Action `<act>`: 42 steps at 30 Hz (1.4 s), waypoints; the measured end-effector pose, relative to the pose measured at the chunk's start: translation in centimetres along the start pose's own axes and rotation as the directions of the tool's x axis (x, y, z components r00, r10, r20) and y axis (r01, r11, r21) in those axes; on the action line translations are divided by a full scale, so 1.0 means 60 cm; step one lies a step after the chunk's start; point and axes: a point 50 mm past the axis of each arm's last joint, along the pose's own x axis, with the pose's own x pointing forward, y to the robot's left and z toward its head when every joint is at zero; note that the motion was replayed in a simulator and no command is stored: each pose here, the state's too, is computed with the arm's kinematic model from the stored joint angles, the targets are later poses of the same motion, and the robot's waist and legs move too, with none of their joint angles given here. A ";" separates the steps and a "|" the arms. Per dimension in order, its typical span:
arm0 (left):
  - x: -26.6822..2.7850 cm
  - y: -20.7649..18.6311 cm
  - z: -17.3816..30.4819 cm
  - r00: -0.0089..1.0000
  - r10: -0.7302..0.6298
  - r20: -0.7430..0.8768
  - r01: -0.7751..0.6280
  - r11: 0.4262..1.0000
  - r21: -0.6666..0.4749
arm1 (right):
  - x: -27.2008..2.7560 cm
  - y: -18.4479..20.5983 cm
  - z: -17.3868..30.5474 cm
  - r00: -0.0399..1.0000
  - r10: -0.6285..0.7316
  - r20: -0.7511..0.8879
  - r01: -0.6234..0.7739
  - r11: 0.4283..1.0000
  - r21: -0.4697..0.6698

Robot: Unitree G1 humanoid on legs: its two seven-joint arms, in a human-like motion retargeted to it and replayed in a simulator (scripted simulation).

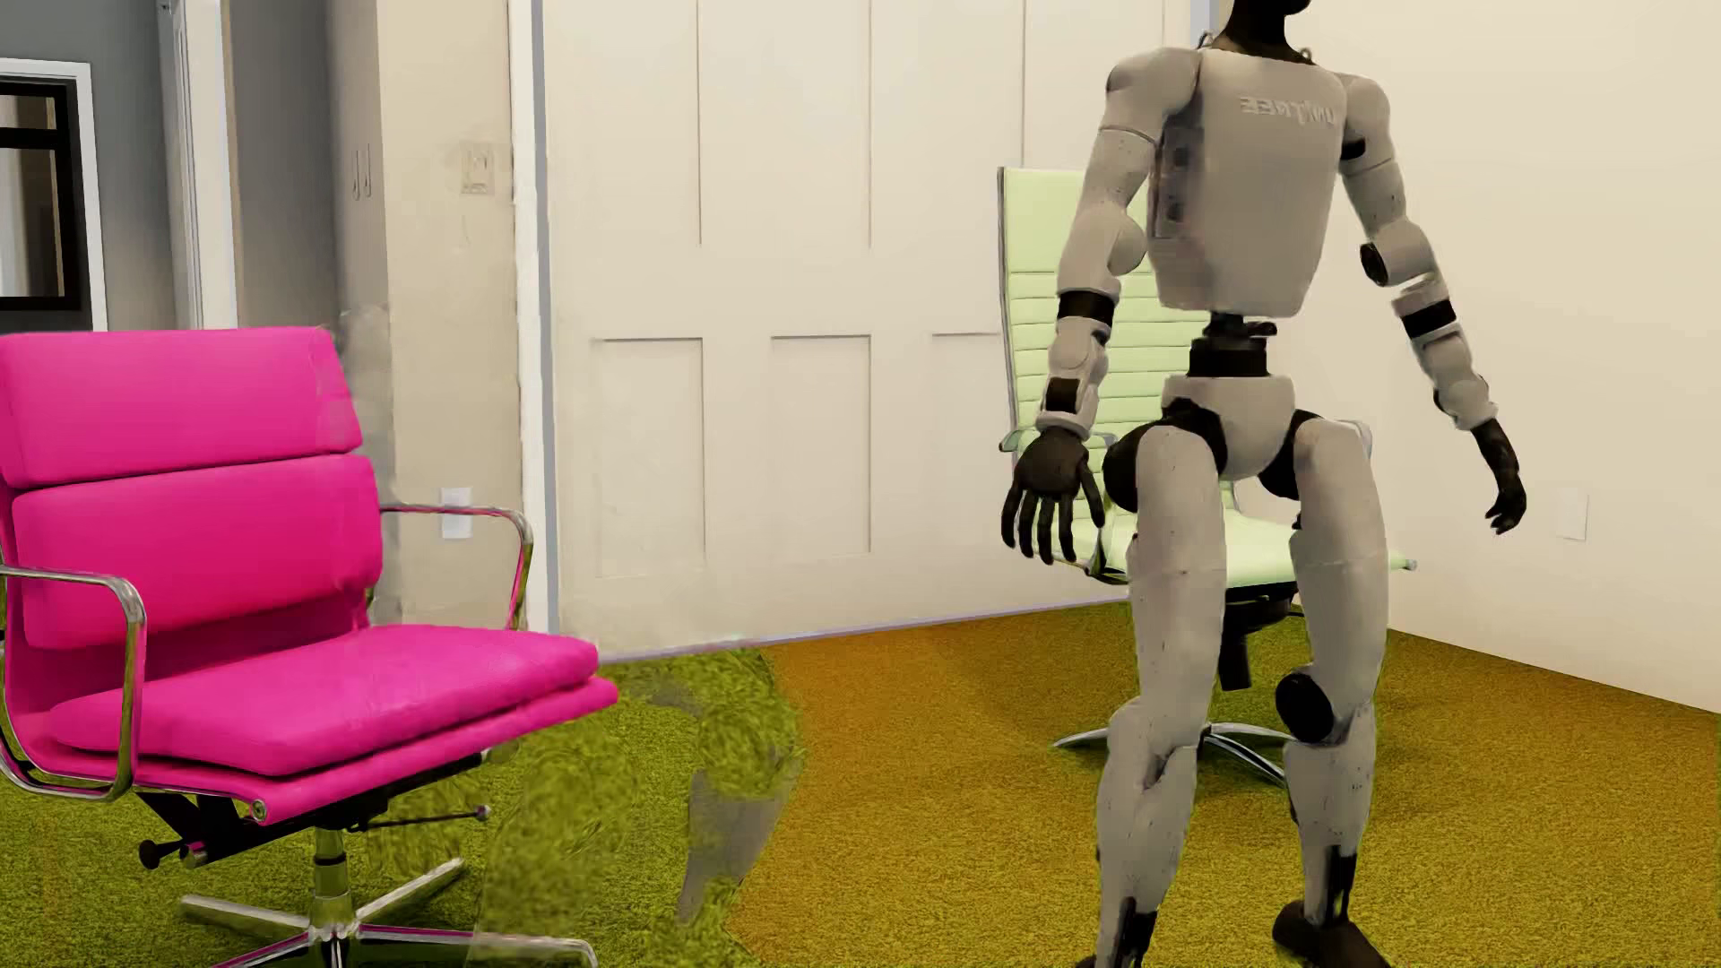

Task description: Sit down on the pink chair

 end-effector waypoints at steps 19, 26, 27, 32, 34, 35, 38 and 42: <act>-0.002 0.020 -0.009 0.998 -0.003 0.062 -0.003 0.994 0.105 | 0.001 0.001 0.047 0.993 0.045 0.105 -0.042 0.999 -0.034; -0.003 0.010 -0.006 0.996 -0.002 0.090 -0.007 0.994 0.107 | 0.002 -0.009 0.016 0.997 0.029 0.076 -0.029 1.000 -0.001; -0.003 0.013 0.002 0.994 -0.002 0.105 -0.010 0.993 0.120 | 0.002 -0.013 0.020 0.996 0.024 0.090 -0.024 1.000 -0.005; -0.006 0.001 -0.014 0.995 0.073 0.063 -0.071 0.997 -0.042 | -0.005 0.016 -0.020 0.996 0.089 0.003 -0.089 0.994 -0.067; -0.006 0.006 -0.012 0.996 0.062 0.064 -0.060 0.998 -0.035 | -0.005 0.013 -0.024 0.996 0.085 -0.003 -0.085 0.995 -0.056; -0.005 0.006 -0.003 0.995 0.072 0.071 -0.068 0.996 -0.049 | -0.004 0.006 -0.024 0.998 0.067 -0.003 -0.067 0.996 -0.053; -0.006 -0.012 0.015 0.995 0.035 0.097 -0.028 0.997 -0.071 | 0.000 -0.012 -0.023 0.999 0.044 -0.009 -0.045 0.995 -0.086; -0.006 -0.022 0.024 0.993 -0.004 0.117 0.010 0.998 -0.055 | 0.005 -0.038 0.007 0.999 0.016 0.049 -0.008 0.990 -0.140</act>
